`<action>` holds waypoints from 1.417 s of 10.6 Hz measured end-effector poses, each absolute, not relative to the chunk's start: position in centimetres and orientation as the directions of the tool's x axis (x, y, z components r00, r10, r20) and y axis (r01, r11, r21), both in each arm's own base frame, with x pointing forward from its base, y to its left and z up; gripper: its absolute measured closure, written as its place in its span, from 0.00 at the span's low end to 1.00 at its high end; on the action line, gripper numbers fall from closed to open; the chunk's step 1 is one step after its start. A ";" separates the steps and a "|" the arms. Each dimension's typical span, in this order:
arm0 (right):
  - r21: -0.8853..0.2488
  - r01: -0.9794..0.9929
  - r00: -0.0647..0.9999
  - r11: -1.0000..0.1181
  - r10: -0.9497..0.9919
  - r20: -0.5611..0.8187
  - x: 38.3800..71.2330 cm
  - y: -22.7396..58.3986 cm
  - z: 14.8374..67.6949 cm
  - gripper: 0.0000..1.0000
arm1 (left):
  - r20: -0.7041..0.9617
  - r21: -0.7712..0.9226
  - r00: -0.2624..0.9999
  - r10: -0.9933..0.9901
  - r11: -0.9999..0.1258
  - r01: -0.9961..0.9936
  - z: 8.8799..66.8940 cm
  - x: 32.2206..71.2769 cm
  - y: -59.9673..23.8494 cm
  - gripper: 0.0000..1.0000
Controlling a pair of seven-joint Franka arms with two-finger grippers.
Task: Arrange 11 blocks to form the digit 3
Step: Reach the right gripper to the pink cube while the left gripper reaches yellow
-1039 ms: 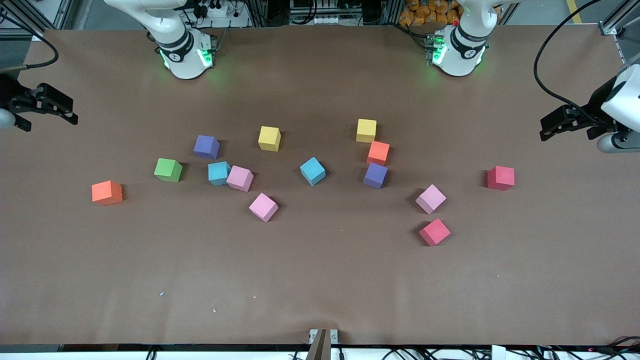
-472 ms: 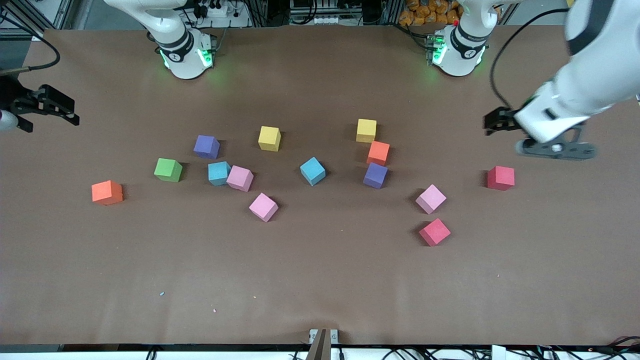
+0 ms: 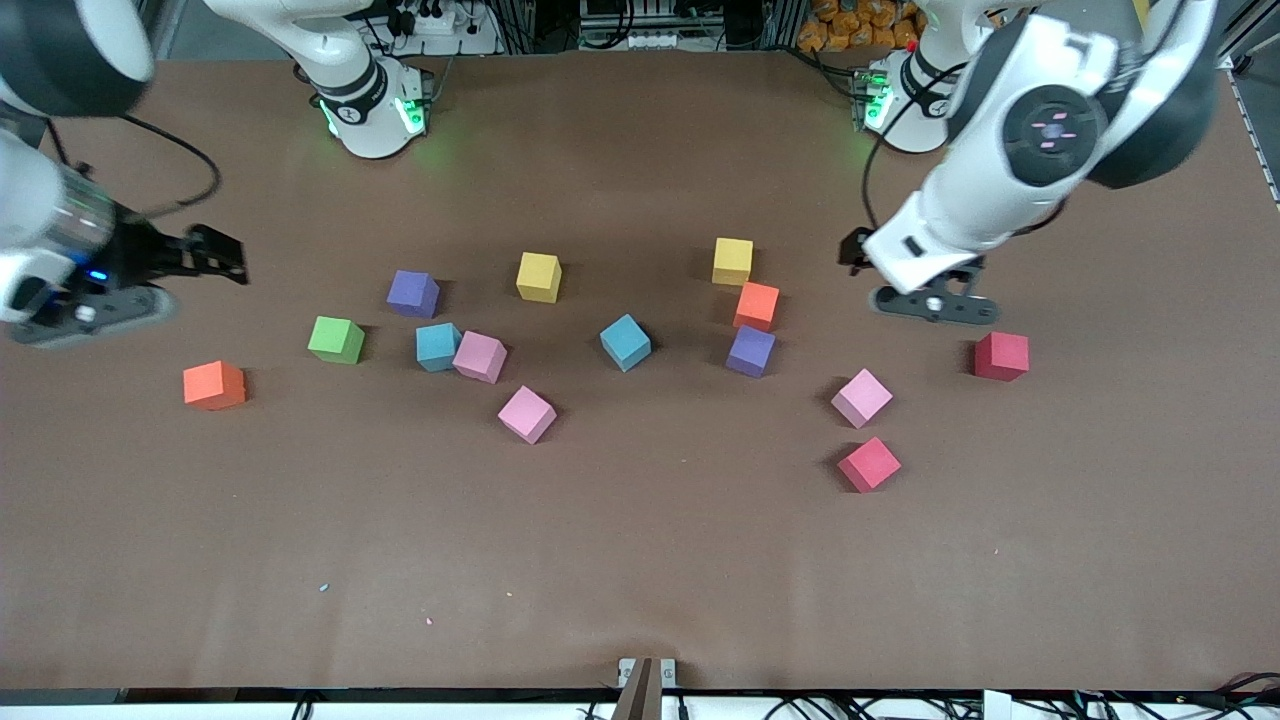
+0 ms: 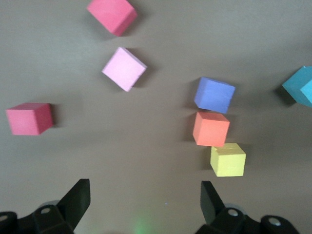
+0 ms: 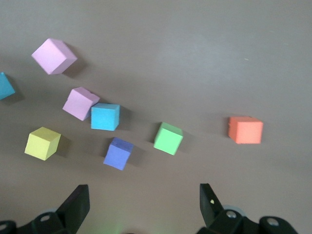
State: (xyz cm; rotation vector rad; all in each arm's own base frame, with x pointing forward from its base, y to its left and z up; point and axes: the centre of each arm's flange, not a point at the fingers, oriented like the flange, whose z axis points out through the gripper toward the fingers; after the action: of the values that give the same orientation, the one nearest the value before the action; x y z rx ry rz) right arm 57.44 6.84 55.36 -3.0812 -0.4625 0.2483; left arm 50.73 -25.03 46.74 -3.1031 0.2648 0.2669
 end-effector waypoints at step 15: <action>-0.086 0.824 0.555 -0.560 0.829 -0.075 52.4 25.4 35.2 0.00 | -0.252 -0.040 0.966 -0.053 -0.997 -0.065 33.0 42.6 -35.9 0.00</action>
State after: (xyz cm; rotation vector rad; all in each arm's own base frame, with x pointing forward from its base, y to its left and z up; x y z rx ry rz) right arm 52.37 25.40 35.17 -2.7339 -1.4540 0.1652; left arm 42.62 -35.92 32.96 -3.0675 0.0923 0.3907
